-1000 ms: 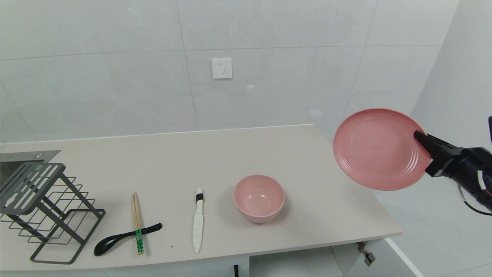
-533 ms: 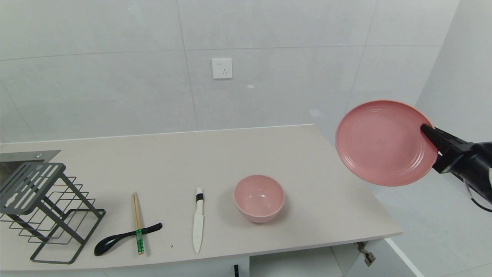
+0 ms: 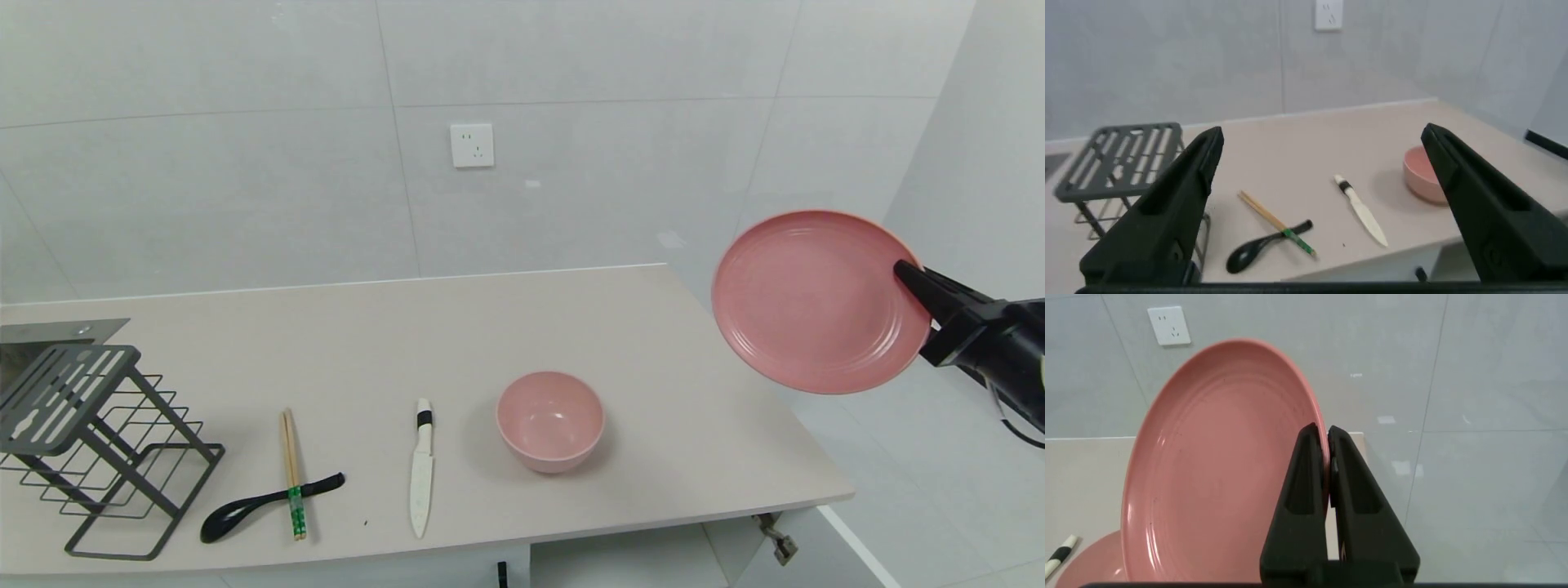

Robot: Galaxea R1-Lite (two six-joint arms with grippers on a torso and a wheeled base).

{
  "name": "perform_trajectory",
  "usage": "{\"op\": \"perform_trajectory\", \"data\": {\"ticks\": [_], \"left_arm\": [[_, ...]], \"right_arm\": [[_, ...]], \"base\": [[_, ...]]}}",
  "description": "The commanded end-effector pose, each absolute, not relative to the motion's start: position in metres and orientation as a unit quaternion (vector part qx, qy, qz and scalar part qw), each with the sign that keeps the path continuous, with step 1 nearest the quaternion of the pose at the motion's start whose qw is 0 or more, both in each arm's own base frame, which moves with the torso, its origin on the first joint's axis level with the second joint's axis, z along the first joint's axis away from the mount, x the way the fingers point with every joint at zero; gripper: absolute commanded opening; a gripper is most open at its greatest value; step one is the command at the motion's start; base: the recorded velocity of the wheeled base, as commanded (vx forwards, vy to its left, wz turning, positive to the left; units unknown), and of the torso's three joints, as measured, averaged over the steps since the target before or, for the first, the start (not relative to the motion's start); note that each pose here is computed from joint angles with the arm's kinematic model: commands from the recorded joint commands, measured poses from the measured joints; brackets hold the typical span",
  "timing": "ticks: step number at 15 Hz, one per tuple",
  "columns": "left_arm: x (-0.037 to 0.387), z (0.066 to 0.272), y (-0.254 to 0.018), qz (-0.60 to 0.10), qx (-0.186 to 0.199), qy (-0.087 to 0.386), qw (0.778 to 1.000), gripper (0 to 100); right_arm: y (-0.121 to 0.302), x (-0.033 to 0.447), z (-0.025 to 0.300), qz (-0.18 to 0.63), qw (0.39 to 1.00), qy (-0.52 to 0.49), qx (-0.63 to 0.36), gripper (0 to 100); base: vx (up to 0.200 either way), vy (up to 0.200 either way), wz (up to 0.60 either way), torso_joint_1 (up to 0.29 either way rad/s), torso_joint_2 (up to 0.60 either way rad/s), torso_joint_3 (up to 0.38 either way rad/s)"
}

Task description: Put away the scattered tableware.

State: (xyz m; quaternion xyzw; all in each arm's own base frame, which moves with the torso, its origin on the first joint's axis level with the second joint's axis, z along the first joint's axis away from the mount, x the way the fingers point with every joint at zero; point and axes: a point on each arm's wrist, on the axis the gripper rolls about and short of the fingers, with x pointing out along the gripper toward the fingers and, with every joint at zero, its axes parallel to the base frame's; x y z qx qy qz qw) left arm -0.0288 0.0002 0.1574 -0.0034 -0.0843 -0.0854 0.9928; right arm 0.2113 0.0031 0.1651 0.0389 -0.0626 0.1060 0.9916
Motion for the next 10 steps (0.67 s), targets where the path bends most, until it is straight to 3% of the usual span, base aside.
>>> {"op": "perform_trajectory", "data": {"ticks": [1,5,7,10], "left_arm": [[0.011,0.169,-0.004,-0.117,-0.023,0.028,0.992,100],[0.057,0.180,-0.014,-0.179,-0.027,0.132,0.975,100],[0.080,0.196,-0.019,-0.204,-0.010,0.142,0.968,100],[0.105,0.204,-0.026,-0.233,0.009,0.127,0.964,100]], "right_arm": [[0.003,0.212,0.163,0.106,0.992,-0.058,0.039,0],[0.006,0.211,0.161,0.113,0.991,-0.053,0.040,0],[0.006,0.212,0.159,0.112,0.992,-0.047,0.041,0],[0.006,0.213,0.157,0.112,0.992,-0.043,0.041,0]], "base": [[0.000,0.000,0.00,0.000,0.00,0.000],[0.000,0.000,0.00,0.000,0.00,0.000],[0.000,0.000,0.00,0.000,0.00,0.000],[0.000,0.000,0.00,0.000,0.00,0.000]]}}
